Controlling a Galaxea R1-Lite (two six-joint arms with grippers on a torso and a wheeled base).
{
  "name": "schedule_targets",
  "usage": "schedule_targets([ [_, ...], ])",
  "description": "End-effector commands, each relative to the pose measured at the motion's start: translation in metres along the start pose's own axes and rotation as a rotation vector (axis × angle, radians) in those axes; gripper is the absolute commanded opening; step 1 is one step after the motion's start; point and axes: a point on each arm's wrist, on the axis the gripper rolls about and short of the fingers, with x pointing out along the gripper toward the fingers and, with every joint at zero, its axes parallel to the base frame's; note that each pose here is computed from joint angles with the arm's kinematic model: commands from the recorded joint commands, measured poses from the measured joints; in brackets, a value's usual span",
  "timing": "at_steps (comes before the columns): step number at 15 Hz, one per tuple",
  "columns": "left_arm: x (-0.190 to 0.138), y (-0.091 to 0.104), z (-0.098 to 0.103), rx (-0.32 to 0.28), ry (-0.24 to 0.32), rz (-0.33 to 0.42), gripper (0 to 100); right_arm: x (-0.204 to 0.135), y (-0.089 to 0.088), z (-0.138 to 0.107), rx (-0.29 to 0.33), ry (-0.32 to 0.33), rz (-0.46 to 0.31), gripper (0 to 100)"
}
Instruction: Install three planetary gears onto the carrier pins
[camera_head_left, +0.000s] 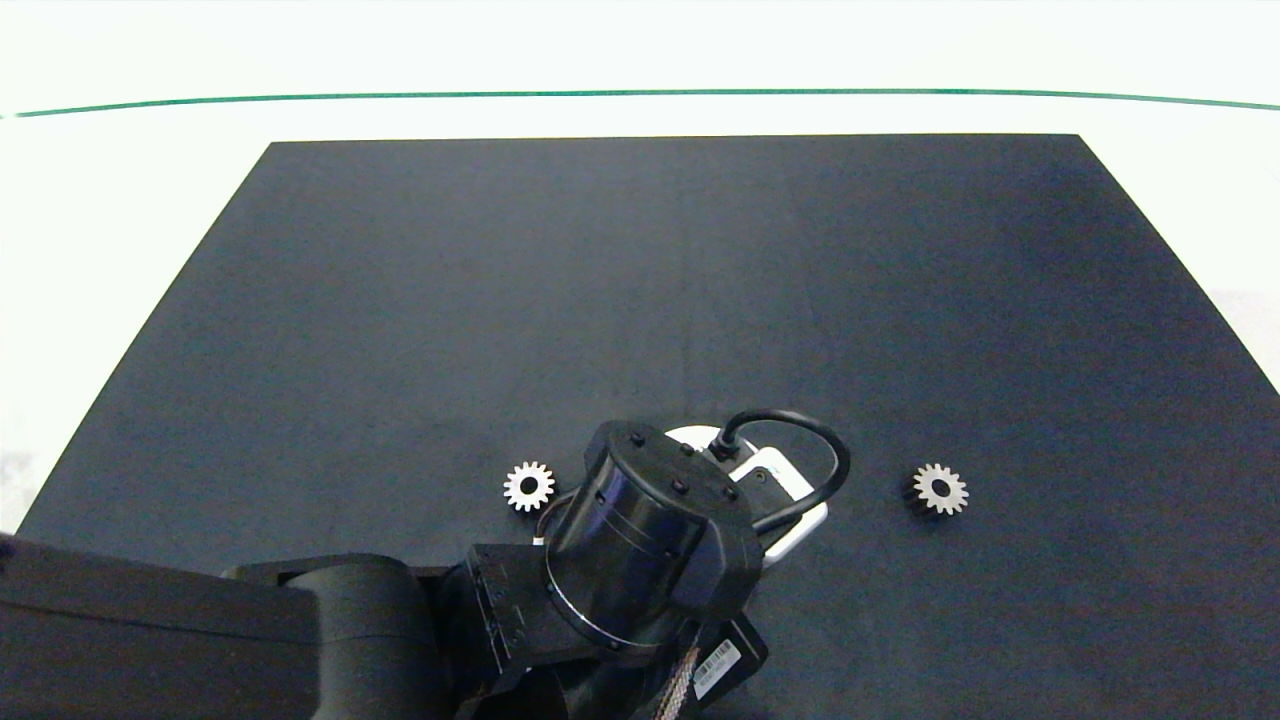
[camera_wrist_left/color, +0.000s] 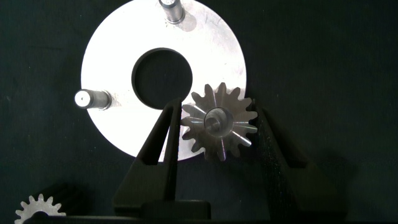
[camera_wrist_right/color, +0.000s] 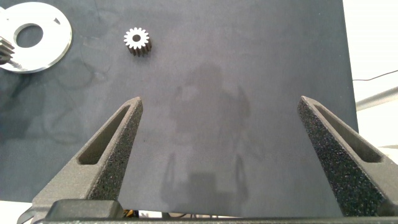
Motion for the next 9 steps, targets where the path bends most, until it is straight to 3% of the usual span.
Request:
schedule_targets([
  [1,-0.001,-0.0008,-0.0038,0.002,0.008,-0.001,22,-0.0007,-0.0001,0.0009,-0.001,-0.004,0.0,100],
  [9,0.0006,0.0016,-0.0025,-0.006,-0.008,0.011,22,-0.001,-0.0001,0.0008,0.0,-0.005,-0.002,100],
])
